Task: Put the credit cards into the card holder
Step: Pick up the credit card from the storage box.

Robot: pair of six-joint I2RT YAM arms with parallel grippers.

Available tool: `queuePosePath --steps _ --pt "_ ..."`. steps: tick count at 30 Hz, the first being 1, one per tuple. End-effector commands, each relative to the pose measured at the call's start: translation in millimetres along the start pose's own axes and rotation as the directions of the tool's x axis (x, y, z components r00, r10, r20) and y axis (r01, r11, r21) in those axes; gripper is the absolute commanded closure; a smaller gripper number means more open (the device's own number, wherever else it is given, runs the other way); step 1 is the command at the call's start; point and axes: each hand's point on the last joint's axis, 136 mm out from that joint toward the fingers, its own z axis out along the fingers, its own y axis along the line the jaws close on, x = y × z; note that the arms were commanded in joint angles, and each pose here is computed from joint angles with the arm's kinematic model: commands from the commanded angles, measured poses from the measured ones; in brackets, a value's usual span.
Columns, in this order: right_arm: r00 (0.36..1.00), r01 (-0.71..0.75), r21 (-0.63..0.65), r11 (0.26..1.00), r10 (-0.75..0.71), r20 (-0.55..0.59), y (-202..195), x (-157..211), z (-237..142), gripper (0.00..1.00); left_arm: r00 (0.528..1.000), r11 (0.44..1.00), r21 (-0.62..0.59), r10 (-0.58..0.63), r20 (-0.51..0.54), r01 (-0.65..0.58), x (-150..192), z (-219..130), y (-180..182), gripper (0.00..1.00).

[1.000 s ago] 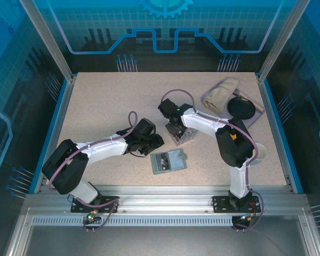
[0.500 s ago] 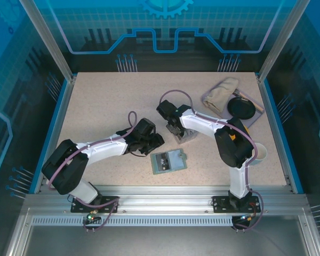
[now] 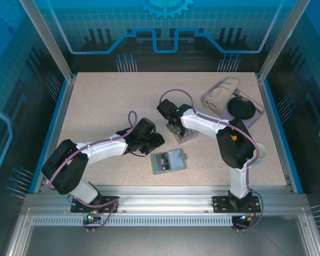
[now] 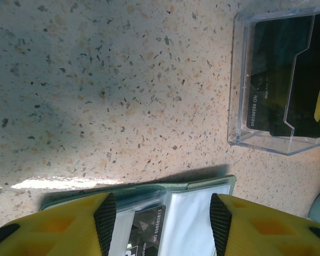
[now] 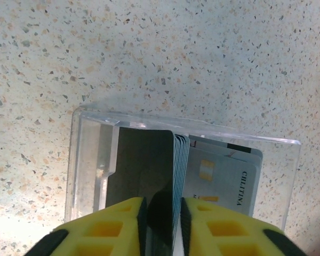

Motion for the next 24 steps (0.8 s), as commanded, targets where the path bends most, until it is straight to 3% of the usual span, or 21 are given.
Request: queuePosePath --steps 1,9,17,20,24 --pt "1.000 -0.002 0.007 1.000 0.002 0.014 -6.2 -1.8 -12.8 0.80 1.000 1.000 0.014 -0.010 -0.014 0.011 1.6 -1.1 0.7 0.47" --pt "1.000 -0.021 -0.041 0.999 0.022 0.018 -3.9 -2.4 -21.7 0.91 1.000 1.000 0.011 -0.010 -0.014 0.010 1.4 -0.9 1.4 0.47" --pt "0.987 -0.137 -0.215 0.967 0.151 0.052 -4.0 -5.3 -57.8 0.96 1.000 0.999 0.050 0.006 -0.002 -0.006 -0.2 -8.7 -5.7 0.47" --pt "0.969 -0.199 -0.334 0.921 0.235 0.071 -4.6 -5.7 -77.8 0.97 1.000 0.993 0.114 0.007 0.009 -0.008 -4.1 -18.1 -14.3 0.47" --pt "0.920 -0.303 -0.515 0.802 0.387 0.061 -10.9 -4.3 -102.7 0.98 1.000 0.970 0.244 -0.015 0.014 0.011 -9.5 -33.9 -28.1 0.44"
